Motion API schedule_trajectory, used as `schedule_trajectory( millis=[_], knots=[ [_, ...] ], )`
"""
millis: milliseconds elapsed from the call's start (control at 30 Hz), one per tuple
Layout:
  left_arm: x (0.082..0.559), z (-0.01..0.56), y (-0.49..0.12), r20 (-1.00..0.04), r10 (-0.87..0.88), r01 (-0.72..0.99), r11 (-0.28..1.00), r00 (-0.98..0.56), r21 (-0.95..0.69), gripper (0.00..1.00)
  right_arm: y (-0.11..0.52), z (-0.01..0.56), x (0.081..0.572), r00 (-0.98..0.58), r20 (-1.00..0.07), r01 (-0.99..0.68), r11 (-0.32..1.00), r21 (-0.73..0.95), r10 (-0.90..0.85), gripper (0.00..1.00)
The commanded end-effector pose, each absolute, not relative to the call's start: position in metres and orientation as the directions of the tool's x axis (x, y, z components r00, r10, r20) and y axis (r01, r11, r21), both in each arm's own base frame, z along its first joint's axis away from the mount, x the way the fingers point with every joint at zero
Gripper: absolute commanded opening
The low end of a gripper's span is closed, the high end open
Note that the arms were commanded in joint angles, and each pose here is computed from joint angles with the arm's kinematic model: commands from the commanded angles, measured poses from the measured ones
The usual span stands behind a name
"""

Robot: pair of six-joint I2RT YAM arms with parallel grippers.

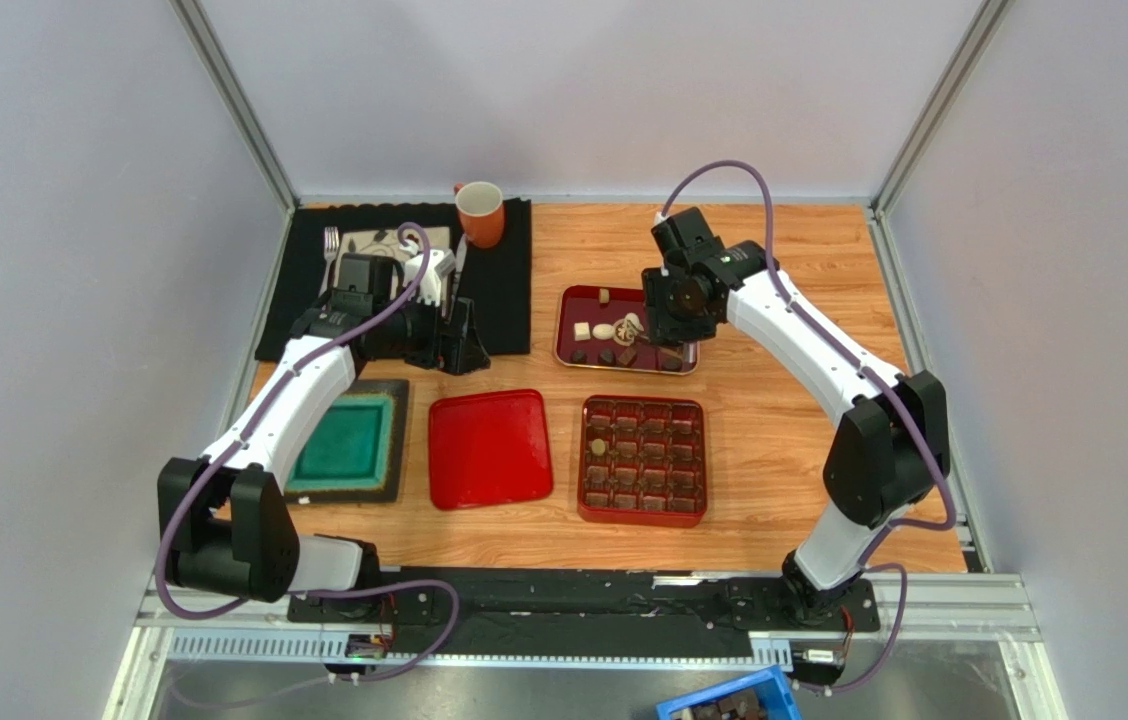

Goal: Pack the chocolate
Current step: Pick up the fake chocolate from the plate.

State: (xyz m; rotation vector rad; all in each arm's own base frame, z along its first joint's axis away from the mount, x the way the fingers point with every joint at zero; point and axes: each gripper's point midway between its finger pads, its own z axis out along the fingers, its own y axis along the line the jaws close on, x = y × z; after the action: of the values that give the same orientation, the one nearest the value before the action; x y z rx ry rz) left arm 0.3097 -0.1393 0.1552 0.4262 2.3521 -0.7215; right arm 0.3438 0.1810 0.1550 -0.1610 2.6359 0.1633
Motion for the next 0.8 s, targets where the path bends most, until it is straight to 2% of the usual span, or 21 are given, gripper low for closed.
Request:
schedule_trajectory(
  millis=[0,500,767],
  knots=[
    [0.313,0.175,-0.138,-0.706,0.117,0.495,0.792,-0.699,-0.359,0.99,0.191,0.169,0.363,-0.837,-0.541,-0.155,0.983,0.094,-0.080,0.47],
    [0.313,0.177,-0.138,-0.709,0.116,0.497,0.791,-0.695,-0.357,0.99,0.204,0.156,0.382,-0.842,-0.533,-0.166,0.981,0.102,-0.087,0.43],
    [0.315,0.177,-0.138,-0.709,0.113,0.495,0.791,-0.696,-0.360,0.99,0.200,0.159,0.378,-0.838,-0.538,-0.164,0.982,0.094,-0.089,0.37]
  ],
)
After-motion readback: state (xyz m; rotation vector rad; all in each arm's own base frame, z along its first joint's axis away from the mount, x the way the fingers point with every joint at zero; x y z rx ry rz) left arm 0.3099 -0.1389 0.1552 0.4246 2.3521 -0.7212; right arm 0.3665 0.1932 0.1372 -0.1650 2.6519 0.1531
